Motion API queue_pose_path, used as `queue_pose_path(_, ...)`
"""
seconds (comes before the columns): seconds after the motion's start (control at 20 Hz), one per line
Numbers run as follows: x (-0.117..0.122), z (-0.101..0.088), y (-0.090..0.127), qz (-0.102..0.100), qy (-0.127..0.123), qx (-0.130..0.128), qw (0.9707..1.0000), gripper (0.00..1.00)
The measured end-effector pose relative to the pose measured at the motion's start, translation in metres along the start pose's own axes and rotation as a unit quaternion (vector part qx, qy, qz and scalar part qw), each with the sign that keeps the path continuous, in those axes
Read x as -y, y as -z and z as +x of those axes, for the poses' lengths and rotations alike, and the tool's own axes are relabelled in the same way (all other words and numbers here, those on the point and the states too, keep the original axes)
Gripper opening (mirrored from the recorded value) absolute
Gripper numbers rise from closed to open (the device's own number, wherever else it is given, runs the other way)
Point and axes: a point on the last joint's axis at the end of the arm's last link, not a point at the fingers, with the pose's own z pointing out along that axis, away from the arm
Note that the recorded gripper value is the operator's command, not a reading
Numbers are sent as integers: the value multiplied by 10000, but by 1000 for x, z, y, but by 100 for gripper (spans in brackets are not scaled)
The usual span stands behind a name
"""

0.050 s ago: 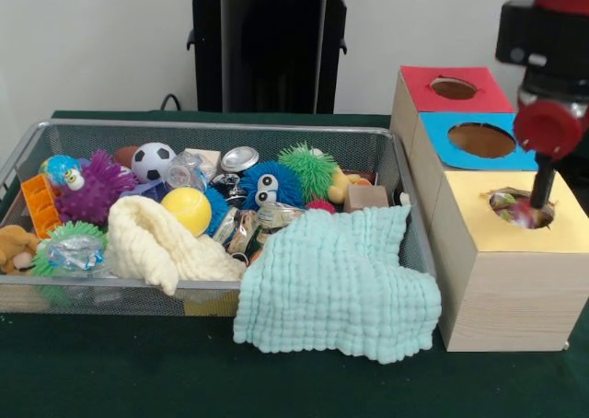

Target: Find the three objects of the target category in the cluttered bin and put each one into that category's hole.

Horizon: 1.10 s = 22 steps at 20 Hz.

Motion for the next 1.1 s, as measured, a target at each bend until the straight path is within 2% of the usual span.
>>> queue_pose_path(0.25,19,-24,67,159,-154,397,9990,0)
queue_pose_path(0.5,35,-36,106,335,-398,679,9963,0)
queue_pose_path(0.65,44,-35,119,398,-548,758,9948,0)
queue_pose_path(0.85,56,-28,122,432,-646,766,9940,0)
queue_pose_path(1.1,86,-2,119,476,-881,709,9924,0)
